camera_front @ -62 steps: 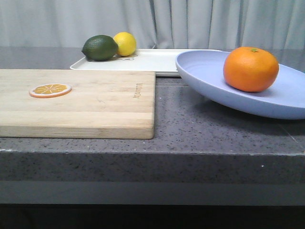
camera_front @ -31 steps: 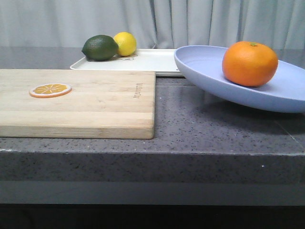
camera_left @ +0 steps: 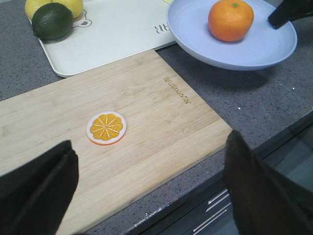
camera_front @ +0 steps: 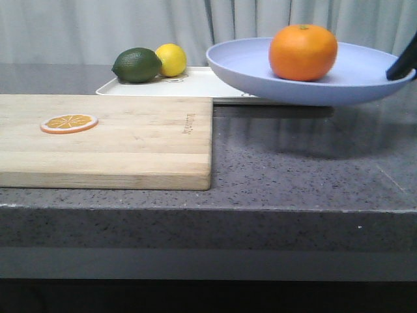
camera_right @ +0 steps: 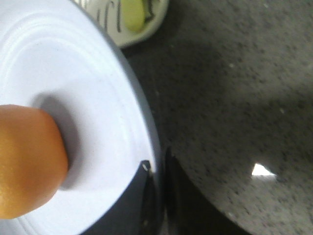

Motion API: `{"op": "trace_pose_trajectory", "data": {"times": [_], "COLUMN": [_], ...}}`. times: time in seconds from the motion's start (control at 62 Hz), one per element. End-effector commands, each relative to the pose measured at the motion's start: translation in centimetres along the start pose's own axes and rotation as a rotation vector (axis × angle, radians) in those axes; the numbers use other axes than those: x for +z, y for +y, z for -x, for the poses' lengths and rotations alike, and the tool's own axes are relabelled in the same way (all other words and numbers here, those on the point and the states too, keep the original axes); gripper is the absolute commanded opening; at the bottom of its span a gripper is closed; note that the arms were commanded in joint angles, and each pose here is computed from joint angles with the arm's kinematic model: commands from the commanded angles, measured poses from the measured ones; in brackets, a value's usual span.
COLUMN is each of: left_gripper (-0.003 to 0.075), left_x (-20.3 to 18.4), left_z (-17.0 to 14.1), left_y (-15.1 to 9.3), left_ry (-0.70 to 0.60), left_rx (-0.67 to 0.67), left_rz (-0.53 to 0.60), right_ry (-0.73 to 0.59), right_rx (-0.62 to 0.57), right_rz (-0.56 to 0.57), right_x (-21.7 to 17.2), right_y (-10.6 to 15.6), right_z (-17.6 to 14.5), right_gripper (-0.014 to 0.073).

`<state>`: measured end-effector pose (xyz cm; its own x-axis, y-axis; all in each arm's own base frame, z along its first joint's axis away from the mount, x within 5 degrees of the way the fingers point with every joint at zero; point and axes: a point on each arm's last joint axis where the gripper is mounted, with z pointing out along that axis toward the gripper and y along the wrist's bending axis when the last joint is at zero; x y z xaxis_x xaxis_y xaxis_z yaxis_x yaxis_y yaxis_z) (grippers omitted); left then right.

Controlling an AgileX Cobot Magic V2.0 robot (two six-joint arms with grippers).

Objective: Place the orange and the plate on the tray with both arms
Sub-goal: 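Lift the plate and carry it onto the white tray, then open the right gripper and raise it off the plate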

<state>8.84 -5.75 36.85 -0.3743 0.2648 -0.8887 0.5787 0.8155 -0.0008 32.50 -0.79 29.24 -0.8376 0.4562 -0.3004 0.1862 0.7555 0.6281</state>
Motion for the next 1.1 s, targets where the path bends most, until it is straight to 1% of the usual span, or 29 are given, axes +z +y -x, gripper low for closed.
{"op": "trace_pose_trajectory", "data": {"times": [0.0,0.194,0.307,0.5,0.597,0.678,0.839,1.081], "left_gripper": [0.0586,0.0586,0.0586,0.0586,0.0586,0.0586,0.0586,0.0586], "left_x": [-0.3,-0.3,-0.3,-0.3,-0.3,-0.3,-0.3,-0.3], "left_z": [1.3,1.3,1.3,1.3,1.3,1.3,1.3,1.3], "left_y": [0.1,0.1,0.1,0.1,0.1,0.1,0.1,0.1], "left_ry": [-0.093,-0.093,-0.093,-0.093,-0.093,-0.093,-0.093,-0.093], "left_rx": [-0.007,-0.007,-0.007,-0.007,-0.007,-0.007,-0.007,-0.007], "left_rz": [0.012,0.012,0.012,0.012,0.012,0.012,0.012,0.012], "right_ry": [-0.053,-0.051,-0.044,-0.038,-0.064,-0.08,-0.101,-0.094], "right_rx": [0.005,-0.02,-0.023,-0.013,-0.019,-0.02,-0.047,-0.049], "right_rz": [0.077,0.07,0.073,0.105,0.103,0.077,0.077,0.077], "right_x": [-1.1,1.4,3.1,6.2,7.4,8.6,9.4,9.8], "right_y": [3.0,5.8,6.9,8.3,9.0,9.1,9.6,9.5], "right_z": [1.7,5.0,6.9,10.0,11.6,12.7,13.5,13.5], "right_gripper": [-0.0067,-0.0067,-0.0067,-0.0067,-0.0067,-0.0067,-0.0067,-0.0067]}}
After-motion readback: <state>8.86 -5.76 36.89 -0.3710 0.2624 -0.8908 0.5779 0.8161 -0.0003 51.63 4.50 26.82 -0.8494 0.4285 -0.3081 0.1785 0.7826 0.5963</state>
